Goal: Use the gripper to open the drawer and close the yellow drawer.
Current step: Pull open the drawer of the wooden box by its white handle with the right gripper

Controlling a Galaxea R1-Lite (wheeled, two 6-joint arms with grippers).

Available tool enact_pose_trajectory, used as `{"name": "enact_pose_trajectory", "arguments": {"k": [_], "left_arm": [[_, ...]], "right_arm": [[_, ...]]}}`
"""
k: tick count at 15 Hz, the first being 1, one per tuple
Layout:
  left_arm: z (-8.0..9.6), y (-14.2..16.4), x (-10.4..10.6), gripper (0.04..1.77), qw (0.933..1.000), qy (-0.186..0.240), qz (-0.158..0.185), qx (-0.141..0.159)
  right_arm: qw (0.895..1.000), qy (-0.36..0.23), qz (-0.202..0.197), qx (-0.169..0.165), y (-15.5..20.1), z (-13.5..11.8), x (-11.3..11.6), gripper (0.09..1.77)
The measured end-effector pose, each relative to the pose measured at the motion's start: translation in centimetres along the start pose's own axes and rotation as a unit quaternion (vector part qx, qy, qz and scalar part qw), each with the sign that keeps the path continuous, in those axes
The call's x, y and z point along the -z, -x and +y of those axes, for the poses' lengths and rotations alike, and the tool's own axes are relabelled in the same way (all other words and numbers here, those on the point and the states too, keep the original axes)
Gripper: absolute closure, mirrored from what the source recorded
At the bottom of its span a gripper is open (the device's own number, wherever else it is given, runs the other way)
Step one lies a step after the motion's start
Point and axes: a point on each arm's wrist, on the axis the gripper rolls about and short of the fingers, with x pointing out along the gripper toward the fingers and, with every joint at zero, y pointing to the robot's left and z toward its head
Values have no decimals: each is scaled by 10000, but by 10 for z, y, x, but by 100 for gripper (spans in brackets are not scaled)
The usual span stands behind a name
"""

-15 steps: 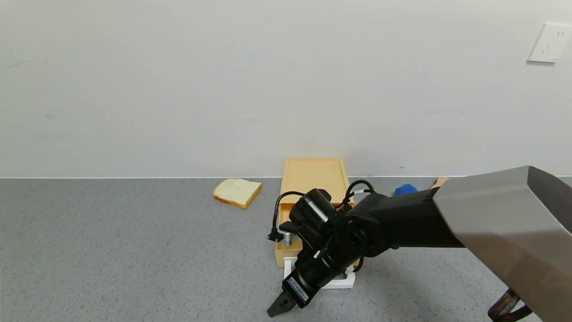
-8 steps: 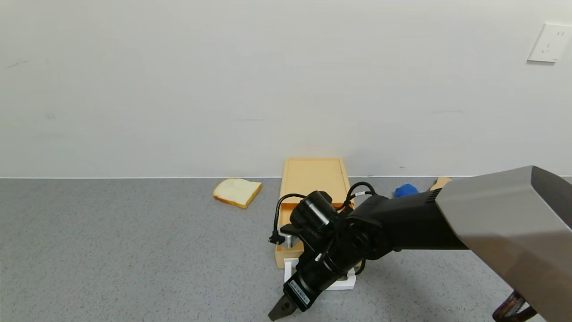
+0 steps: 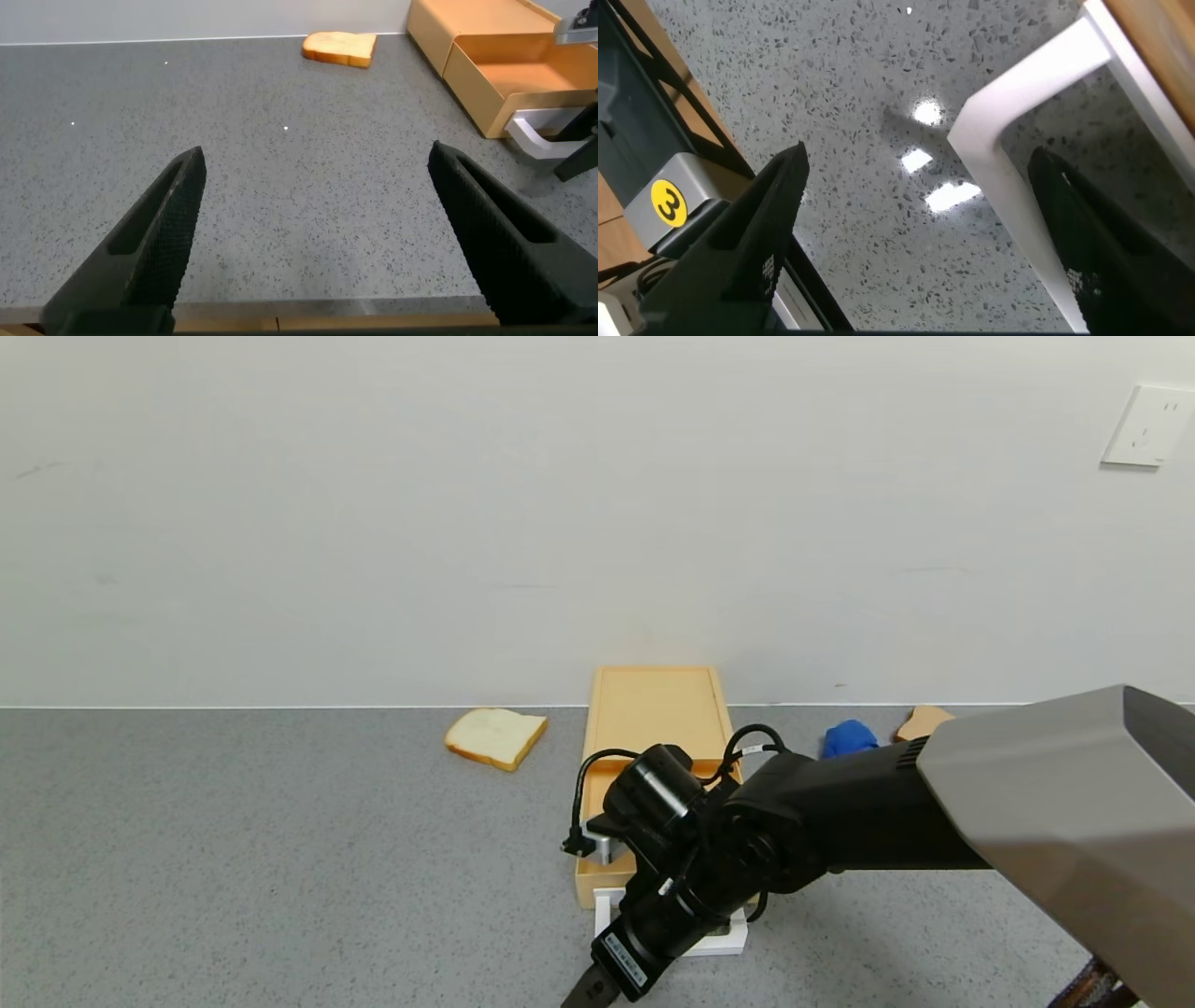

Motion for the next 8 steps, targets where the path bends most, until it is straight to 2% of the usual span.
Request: {"name": "enact_pose_trajectory", "arguments": {"k": [8], "left_arm": [[0,0,0,9,10000,0,-2,2]], "right_arm": [[10000,47,-88,4,0,3,1,15]]}}
